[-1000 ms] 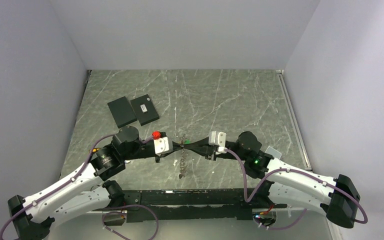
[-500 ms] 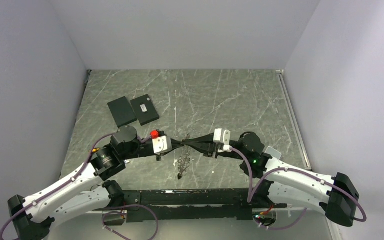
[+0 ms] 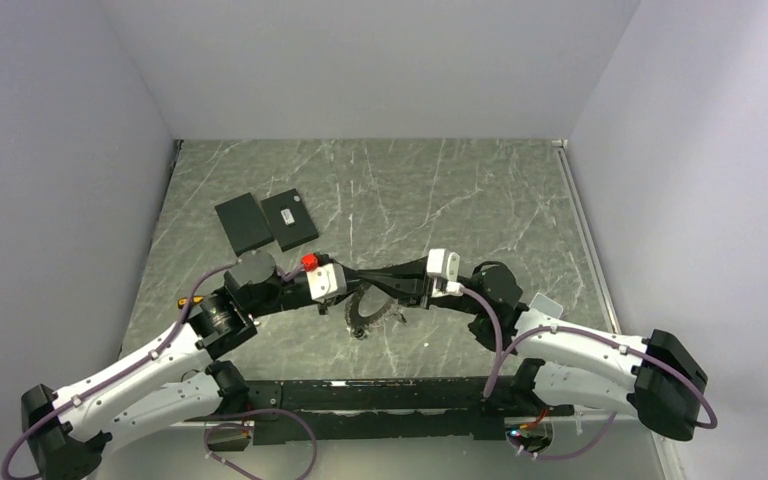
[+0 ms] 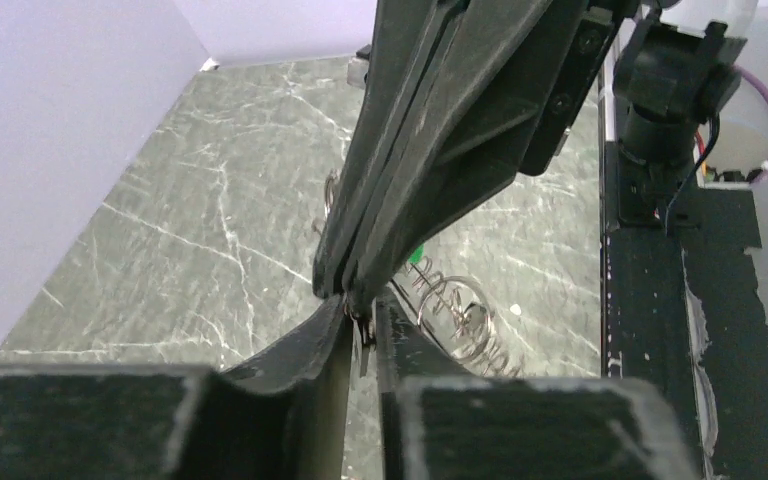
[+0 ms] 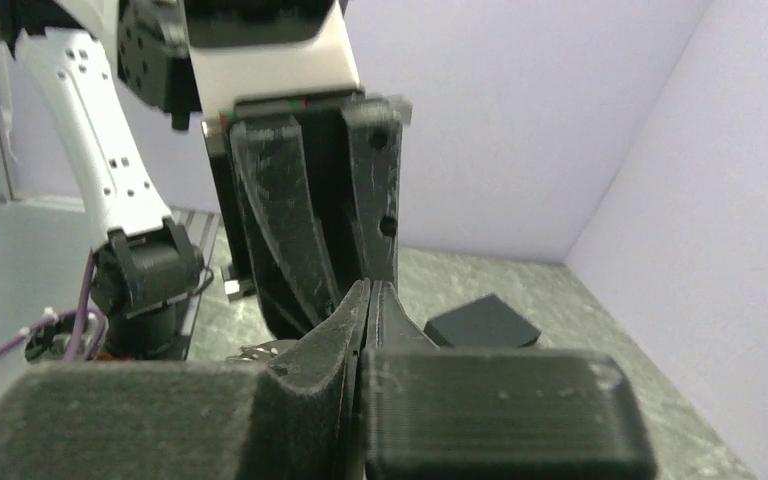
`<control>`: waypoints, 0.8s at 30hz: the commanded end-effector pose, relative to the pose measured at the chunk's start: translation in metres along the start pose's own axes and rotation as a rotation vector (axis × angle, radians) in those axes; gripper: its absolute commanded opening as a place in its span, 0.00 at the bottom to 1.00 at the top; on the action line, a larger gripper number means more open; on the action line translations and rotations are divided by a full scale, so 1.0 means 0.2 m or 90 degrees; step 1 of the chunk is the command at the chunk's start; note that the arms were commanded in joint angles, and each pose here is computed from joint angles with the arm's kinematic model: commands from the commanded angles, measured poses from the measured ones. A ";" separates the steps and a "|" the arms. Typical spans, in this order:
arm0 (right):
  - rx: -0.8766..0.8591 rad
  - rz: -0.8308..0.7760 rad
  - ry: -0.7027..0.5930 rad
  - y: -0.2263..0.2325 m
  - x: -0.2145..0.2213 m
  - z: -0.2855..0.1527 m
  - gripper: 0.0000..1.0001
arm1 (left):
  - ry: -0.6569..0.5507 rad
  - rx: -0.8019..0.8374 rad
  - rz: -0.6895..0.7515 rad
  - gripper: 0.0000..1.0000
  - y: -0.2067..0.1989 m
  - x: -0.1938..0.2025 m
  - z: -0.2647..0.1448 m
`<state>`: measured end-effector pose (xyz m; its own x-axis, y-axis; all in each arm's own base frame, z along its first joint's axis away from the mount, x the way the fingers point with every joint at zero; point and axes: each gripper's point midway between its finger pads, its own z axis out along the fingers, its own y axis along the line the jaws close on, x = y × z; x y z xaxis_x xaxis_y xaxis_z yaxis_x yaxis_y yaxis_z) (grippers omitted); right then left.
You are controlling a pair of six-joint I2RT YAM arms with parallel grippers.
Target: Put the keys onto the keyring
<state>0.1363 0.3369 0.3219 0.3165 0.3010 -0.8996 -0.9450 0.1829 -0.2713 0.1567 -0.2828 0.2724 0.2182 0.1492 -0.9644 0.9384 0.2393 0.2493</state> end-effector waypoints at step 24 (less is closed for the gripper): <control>-0.047 -0.024 -0.144 0.08 -0.35 -0.04 0.00 | -0.022 0.050 0.078 0.69 -0.11 -0.21 -0.23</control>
<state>0.1097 0.3184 0.3586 0.3415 0.4352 -0.8331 -0.9398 0.1474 -0.3083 0.1250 -0.2451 0.2958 0.3121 0.1821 -0.9324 0.9174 0.1973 0.3456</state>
